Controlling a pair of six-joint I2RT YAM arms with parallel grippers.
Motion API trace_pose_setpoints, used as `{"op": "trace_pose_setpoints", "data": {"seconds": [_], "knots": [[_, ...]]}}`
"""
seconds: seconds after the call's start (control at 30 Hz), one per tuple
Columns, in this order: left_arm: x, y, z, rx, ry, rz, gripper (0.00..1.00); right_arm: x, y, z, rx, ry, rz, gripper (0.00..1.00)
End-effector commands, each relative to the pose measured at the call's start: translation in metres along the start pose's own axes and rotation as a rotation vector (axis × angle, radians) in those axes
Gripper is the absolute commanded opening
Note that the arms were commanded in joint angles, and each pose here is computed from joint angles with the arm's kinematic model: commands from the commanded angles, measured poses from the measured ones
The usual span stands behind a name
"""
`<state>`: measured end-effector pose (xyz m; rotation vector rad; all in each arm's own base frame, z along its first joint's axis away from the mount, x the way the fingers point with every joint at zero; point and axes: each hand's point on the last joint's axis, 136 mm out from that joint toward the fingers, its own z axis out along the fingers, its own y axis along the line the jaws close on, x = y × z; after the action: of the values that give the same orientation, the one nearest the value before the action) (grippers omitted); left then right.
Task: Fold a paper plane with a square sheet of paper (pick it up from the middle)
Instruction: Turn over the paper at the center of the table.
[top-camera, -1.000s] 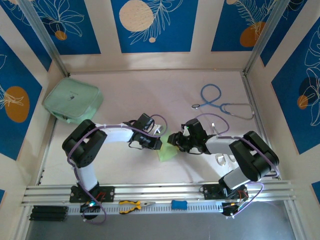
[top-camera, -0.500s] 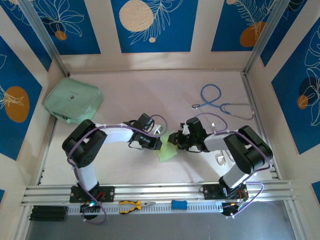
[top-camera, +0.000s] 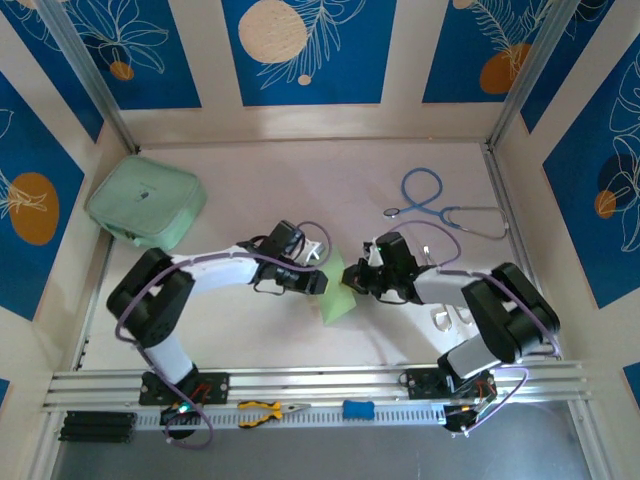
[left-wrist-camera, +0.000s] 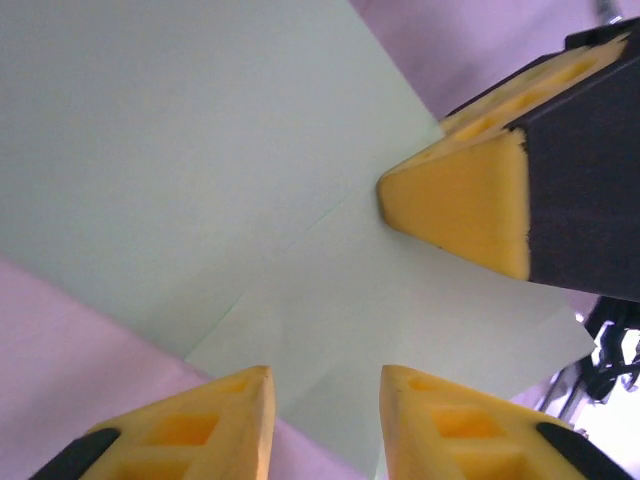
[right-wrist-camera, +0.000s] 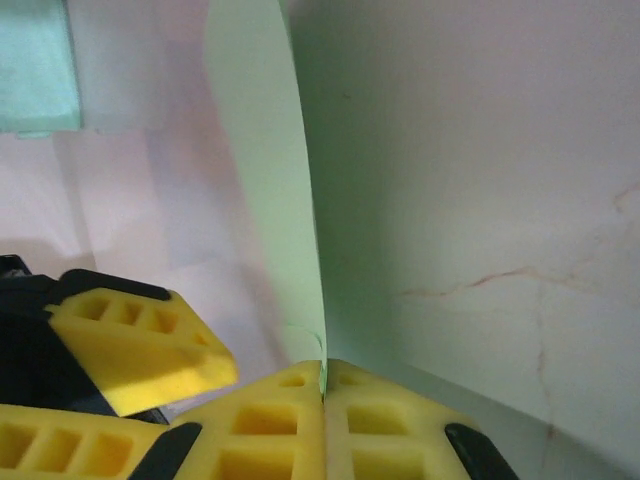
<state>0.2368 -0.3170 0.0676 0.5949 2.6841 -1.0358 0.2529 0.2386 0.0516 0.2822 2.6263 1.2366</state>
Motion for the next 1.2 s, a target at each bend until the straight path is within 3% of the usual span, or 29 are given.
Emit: {"op": "trace_pose_setpoints", "data": {"seconds": [0.0, 0.23, 0.47, 0.63, 0.67, 0.77, 0.93, 1.17], "knots": [[-0.02, -0.003, -0.033, -0.091, -0.103, 0.077, 0.39, -0.003, 0.005, -0.022, 0.1, -0.039, -0.084, 0.06], [-0.023, 0.003, -0.077, -0.23, -0.199, 0.144, 0.48, -0.01, 0.004, -0.07, 0.377, -0.122, -0.239, 0.06], [-0.028, 0.02, -0.114, -0.359, -0.39, 0.139, 0.7, -0.028, 0.005, -0.109, 0.678, -0.195, -0.416, 0.06], [-0.031, 0.03, -0.136, -0.426, -0.475, 0.094, 0.79, -0.045, 0.0, -0.134, 0.974, -0.265, -0.475, 0.06], [-0.03, 0.033, -0.141, -0.441, -0.49, 0.072, 0.86, -0.048, 0.0, -0.14, 1.036, -0.286, -0.478, 0.07], [-0.028, 0.042, -0.154, -0.49, -0.533, 0.011, 0.99, -0.053, 0.008, -0.136, 1.125, -0.301, -0.544, 0.07], [-0.019, 0.063, -0.189, -0.623, -0.633, -0.067, 1.0, -0.052, 0.014, -0.11, 1.186, -0.274, -0.637, 0.08], [0.009, 0.095, -0.242, -0.81, -0.766, -0.206, 1.0, -0.036, 0.014, -0.056, 1.151, -0.165, -0.682, 0.1]]}}
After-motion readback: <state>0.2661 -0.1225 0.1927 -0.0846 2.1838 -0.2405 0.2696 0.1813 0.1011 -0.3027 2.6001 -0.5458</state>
